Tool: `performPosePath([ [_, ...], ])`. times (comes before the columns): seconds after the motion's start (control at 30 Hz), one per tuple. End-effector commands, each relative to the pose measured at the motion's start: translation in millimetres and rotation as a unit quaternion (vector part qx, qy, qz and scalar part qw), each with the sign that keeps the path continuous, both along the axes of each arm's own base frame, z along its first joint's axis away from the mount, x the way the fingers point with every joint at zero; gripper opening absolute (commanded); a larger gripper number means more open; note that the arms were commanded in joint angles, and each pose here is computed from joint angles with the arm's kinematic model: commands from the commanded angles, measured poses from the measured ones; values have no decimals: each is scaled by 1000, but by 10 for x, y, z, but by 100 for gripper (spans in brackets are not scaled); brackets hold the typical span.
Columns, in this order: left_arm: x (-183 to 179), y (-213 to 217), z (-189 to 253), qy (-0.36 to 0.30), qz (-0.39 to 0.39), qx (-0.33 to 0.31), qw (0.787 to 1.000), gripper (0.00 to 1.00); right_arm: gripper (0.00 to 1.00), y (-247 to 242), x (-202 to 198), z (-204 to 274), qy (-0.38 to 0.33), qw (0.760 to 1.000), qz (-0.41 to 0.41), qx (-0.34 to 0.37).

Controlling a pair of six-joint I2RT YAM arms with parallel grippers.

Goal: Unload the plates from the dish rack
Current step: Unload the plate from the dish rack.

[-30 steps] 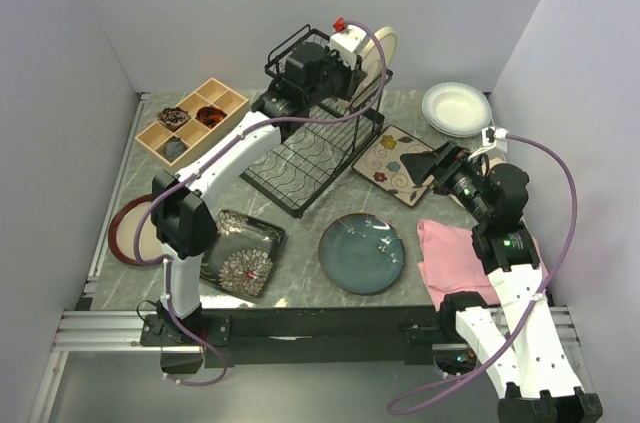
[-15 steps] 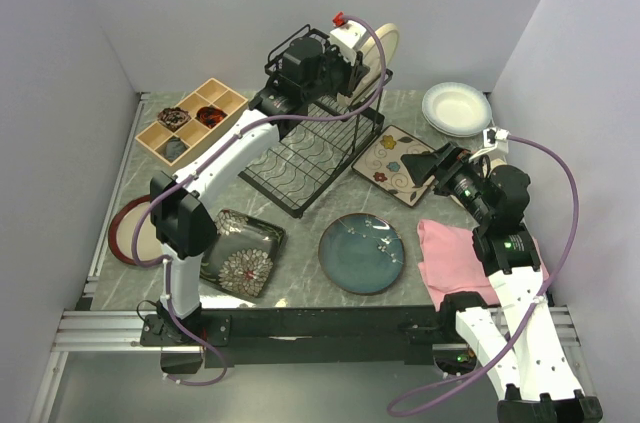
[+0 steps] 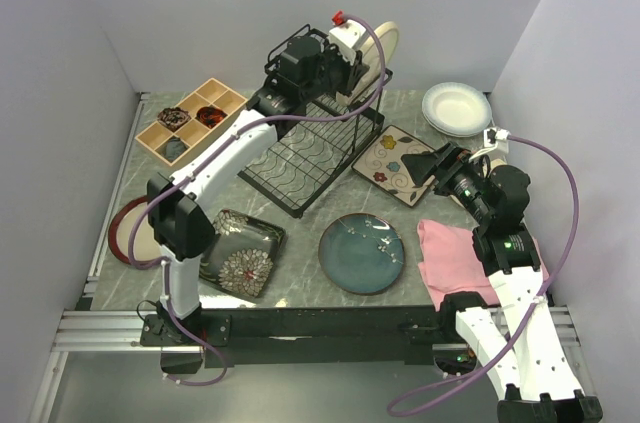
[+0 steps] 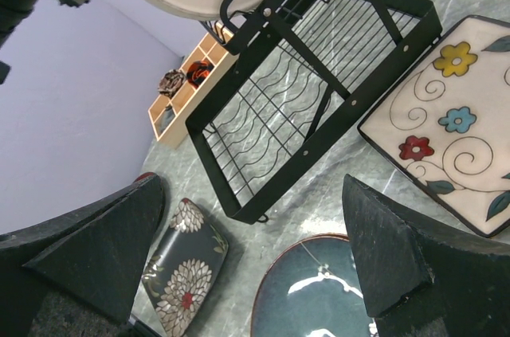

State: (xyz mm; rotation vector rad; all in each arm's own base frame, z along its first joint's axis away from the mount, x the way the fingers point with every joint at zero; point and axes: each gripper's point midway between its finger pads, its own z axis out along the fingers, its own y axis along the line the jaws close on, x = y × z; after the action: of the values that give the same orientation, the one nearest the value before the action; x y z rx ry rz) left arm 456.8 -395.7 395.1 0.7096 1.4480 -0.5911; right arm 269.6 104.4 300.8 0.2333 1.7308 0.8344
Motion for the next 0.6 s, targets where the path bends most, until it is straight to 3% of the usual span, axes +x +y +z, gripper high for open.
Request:
performPosePath([
  [0.0, -561, 427, 1744, -194, -7, -107, 975, 1, 100, -26, -1, 131, -22, 1000, -8, -6],
  [0.3, -741, 475, 1875, -221, -15, -109, 969, 1, 100, -28, 10, 113, -17, 1000, -10, -5],
  [0.57, -967, 402, 1743, -292, 48, -19, 955, 1, 100, -10, 39, 95, -4, 1000, -9, 3],
])
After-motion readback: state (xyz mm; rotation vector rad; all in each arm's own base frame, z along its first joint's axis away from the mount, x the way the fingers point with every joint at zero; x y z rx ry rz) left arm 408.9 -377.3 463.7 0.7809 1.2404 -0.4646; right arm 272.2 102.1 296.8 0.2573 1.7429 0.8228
